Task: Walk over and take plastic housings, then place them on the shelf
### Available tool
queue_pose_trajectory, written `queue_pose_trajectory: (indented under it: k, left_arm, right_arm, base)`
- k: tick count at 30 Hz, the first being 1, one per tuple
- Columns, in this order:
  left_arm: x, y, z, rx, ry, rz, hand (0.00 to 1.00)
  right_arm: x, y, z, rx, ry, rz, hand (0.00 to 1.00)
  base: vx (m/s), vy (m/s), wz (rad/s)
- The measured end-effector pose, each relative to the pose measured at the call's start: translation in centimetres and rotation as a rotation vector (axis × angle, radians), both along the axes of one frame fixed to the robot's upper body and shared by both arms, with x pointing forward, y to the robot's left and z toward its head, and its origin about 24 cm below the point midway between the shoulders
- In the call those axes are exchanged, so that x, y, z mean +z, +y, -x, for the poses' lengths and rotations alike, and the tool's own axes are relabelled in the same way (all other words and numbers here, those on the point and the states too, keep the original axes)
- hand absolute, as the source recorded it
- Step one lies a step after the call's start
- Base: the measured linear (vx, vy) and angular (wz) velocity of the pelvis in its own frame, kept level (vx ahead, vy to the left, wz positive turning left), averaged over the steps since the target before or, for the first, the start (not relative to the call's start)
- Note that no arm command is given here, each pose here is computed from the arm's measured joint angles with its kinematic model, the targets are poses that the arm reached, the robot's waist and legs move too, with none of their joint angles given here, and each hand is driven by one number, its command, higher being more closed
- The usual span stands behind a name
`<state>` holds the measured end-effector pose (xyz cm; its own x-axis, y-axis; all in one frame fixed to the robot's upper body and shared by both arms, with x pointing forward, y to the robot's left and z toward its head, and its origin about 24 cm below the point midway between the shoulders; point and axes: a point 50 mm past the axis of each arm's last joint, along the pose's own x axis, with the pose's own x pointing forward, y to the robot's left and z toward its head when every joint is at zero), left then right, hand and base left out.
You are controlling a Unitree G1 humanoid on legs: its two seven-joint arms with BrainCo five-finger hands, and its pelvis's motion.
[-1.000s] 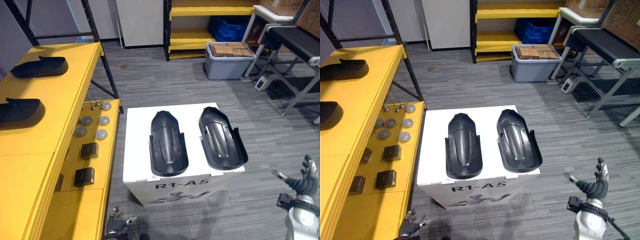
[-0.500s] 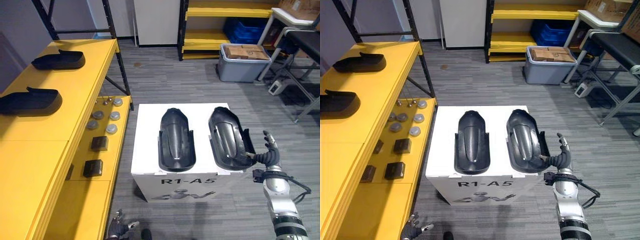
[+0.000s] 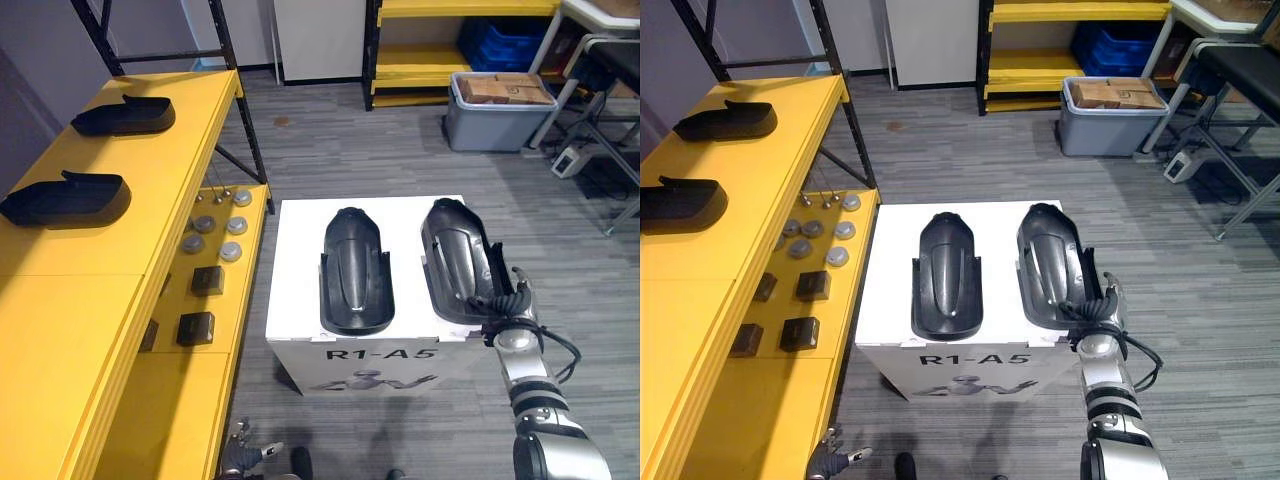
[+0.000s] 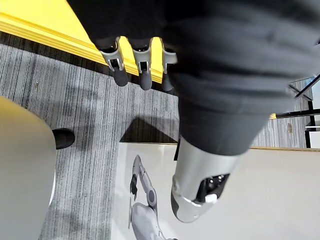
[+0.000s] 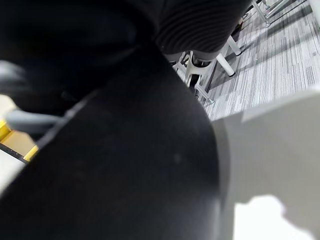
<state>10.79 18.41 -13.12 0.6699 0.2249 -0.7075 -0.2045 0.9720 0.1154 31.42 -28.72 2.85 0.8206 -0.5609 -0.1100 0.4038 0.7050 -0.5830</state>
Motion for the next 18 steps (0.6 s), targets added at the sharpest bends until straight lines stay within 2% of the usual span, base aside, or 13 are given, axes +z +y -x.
queue_pose_trajectory:
  k: [9, 18]
  left_arm:
    - [0.0, 0.0, -0.3, 0.0, -0.005, -0.001, 0.0]
    - [0.6, -0.2, -1.0, 0.005, -0.042, 0.003, 0.0]
  right_arm:
    - [0.4, -0.6, -0.3, -0.065, -0.02, -0.044, 1.0]
    - [1.3, 1.0, 1.5, -0.016, -0.138, -0.024, 1.0]
  base:
    - [0.0, -0.002, 0.0]
    - [0.02, -0.016, -0.01]
